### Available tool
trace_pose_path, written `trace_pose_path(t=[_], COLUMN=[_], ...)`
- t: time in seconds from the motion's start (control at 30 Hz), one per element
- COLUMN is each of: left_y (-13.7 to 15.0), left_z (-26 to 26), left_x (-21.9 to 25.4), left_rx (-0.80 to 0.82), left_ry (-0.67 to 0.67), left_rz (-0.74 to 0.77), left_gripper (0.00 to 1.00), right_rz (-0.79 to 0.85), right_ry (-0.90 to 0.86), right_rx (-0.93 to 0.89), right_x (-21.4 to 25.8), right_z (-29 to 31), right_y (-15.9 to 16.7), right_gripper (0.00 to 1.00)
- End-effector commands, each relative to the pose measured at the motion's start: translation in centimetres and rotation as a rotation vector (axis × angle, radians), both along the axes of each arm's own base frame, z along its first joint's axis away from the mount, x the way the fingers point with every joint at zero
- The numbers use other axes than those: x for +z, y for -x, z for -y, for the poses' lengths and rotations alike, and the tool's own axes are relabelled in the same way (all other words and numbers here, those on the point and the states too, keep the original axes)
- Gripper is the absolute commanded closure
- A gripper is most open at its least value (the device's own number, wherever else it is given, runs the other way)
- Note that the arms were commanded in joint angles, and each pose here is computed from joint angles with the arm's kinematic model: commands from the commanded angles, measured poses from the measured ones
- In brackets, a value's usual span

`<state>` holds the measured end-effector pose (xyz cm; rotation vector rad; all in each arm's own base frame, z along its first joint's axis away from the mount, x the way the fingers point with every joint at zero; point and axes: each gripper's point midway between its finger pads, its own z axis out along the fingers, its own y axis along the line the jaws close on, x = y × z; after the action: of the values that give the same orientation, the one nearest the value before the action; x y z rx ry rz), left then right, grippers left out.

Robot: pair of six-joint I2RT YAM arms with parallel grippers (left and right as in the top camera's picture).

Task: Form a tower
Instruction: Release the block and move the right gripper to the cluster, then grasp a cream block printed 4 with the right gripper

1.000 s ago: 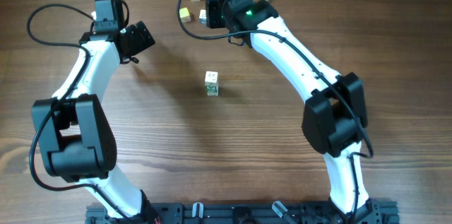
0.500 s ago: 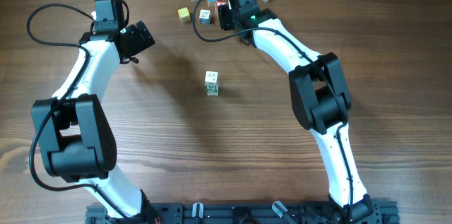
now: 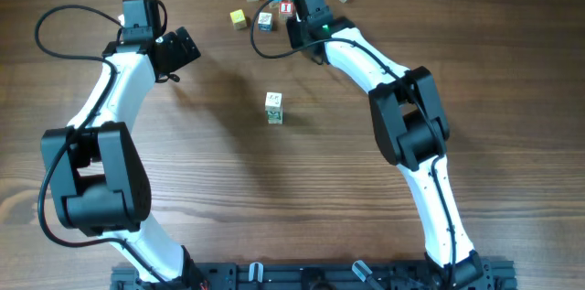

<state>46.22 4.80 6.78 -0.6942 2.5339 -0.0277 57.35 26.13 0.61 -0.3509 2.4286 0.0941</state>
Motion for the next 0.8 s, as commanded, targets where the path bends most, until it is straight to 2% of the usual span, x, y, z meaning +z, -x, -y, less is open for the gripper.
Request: trace_pose_path(t=[0.0,0.17,0.2,0.27,0.33,0.37,0.43,0.63,0.77], left_y=[-0.2,-0.2,-0.2,-0.2,-0.2,-0.2,-0.2,-0.2,-0.2], left_z=[-0.2,-0.2,-0.2,-0.2,-0.2,-0.2,-0.2,-0.2,-0.2], left_x=[0.0,0.0,0.0,0.0,0.0,0.0,0.0,0.0,0.0], left_rx=[0.0,0.0,0.0,0.0,0.0,0.0,0.0,0.0,0.0], left_ry=[-0.007,-0.007,-0.007,-0.007,-0.008,-0.007,-0.007,-0.007,-0.007], left_rz=[0.0,0.0,0.0,0.0,0.0,0.0,0.0,0.0,0.0], left_gripper=[0.0,0.0,0.0,0.0,0.0,0.0,0.0,0.0,0.0], right_rz=[-0.004,-0.178,-0.219,-0.217,-0.166,-0.158,-0.142,-0.059,-0.031], right_ry=[0.003,0.103,0.124,0.125,0.083,0.058,0.006,0.001,0.031], right_rx=[-0.006,-0.042,-0.044,-0.043,-0.03,0.057,0.231,0.214,0.172], right_x=[4.8,7.0,6.7,6.7,7.3,7.3,7.1,2.8,0.6], right_z=[0.8,4.8,5.5,5.5,4.6,3.4,0.8,0.1,1.0], right_y=[0.9,5.5,6.4,6.4,5.2,5.0,5.1,1.6,0.2], right_gripper=[0.57,0.6,0.53,0.3,0.25,0.23,0.22,0.24,0.3])
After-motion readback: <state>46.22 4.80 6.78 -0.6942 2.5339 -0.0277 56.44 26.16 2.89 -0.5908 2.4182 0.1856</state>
